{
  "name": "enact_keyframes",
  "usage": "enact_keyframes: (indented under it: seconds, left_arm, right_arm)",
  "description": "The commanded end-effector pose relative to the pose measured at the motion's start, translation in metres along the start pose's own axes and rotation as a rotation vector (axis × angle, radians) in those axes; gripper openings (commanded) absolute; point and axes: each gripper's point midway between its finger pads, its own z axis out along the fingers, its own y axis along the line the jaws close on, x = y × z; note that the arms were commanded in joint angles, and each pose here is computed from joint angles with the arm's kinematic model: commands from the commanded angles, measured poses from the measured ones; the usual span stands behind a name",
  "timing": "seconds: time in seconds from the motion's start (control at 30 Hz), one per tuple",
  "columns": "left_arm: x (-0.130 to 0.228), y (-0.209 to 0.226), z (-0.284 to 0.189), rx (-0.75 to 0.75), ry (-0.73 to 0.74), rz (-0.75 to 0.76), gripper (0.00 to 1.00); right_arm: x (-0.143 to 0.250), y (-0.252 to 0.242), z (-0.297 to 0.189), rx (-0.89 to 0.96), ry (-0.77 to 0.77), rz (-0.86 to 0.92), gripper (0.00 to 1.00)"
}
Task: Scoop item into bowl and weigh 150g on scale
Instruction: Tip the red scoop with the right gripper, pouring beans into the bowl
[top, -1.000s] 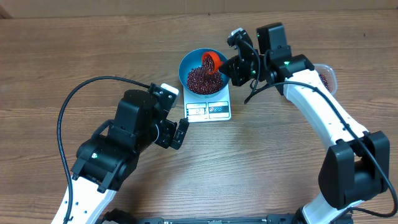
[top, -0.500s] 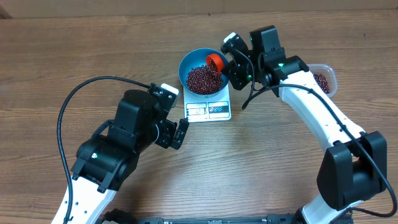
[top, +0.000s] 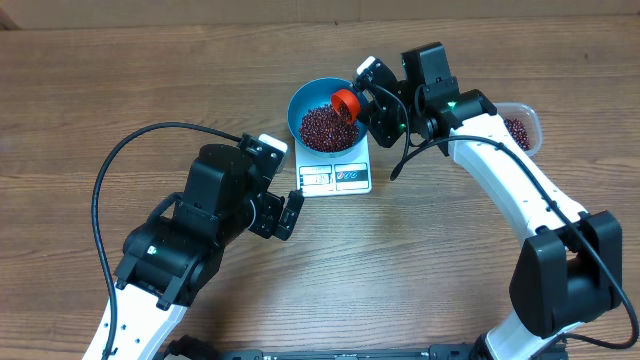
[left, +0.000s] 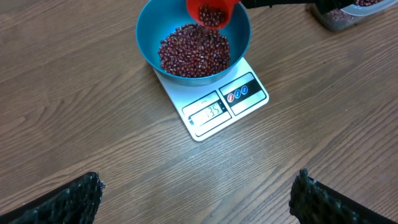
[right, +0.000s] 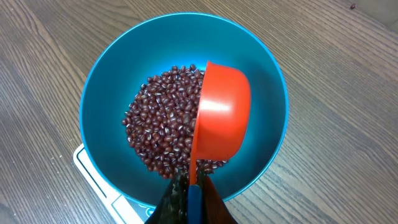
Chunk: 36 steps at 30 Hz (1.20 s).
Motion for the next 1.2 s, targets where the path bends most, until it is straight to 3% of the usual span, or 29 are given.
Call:
enact_keyframes:
  seconds: [0.0, 1.17]
  left_arm:
    - [0.0004, -0.0009, -0.0009, -0.002, -0.003, -0.001, 1.00]
    - [0.0004, -0.0009, -0.0009, -0.002, -0.003, -0.001, 1.00]
  right_arm:
    - [-0.0150, -0.0028, -0.0055, 0.015, -0.032, -0.027, 0.04]
    - [-0.0160, -0.0013, -0.0050, 0.014, -0.033, -0.106, 0.04]
